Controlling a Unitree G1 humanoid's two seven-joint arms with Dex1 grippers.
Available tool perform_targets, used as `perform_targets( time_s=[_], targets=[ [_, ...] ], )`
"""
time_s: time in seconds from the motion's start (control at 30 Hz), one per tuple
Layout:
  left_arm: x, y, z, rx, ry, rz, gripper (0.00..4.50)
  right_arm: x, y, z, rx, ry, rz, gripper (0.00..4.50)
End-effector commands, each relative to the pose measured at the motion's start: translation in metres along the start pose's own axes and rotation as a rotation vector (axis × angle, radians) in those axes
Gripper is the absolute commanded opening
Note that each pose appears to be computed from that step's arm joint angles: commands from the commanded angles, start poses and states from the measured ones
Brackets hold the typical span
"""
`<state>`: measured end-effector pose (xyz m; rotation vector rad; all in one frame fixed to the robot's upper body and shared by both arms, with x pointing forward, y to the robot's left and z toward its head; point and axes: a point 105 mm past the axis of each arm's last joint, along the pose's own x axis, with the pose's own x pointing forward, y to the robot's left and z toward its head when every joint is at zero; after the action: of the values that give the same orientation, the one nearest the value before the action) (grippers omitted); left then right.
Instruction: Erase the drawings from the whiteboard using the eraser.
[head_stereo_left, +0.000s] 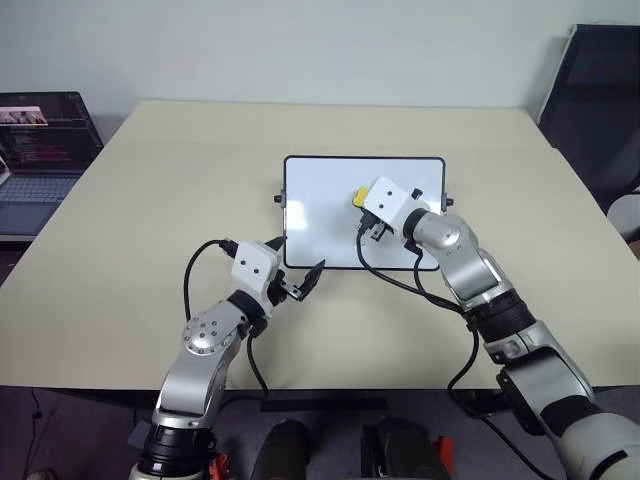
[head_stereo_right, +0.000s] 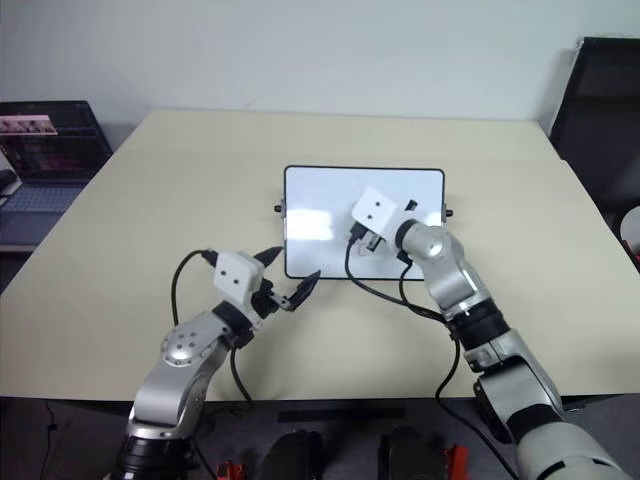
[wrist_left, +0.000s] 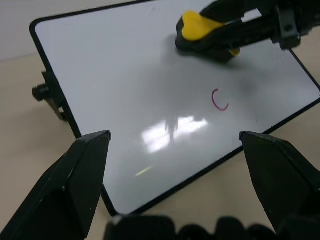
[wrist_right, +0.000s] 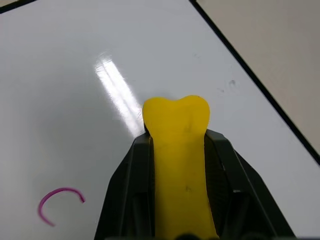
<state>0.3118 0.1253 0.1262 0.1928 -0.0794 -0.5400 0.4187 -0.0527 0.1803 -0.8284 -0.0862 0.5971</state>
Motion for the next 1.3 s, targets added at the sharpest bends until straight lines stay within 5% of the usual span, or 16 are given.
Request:
perform_targets(
  time_s=[0.03, 0.23, 0.97, 1.3],
  targets=[
    [-0.002, -0.001, 0.021, 0.033, -0.07, 0.015, 4.5, 0.005, 0.003, -0.001, -0.082, 0.019, 0.006, 1.07],
    [-0.003, 0.0, 0.024, 0.037, -0.077, 0.026, 4.5, 0.002, 0.037, -0.032, -0.093, 0.107, 0.115, 1.07],
    [-0.003, 0.004, 0.031, 0.048, -0.08, 0.039, 4.5, -0.014, 0.115, -0.06, -0.049, 0.226, 0.334, 1.07],
    [-0.002, 0.003, 0.031, 0.045, -0.074, 0.036, 4.5, -0.008, 0.067, -0.041, -0.046, 0.16, 0.194, 1.07]
  ],
)
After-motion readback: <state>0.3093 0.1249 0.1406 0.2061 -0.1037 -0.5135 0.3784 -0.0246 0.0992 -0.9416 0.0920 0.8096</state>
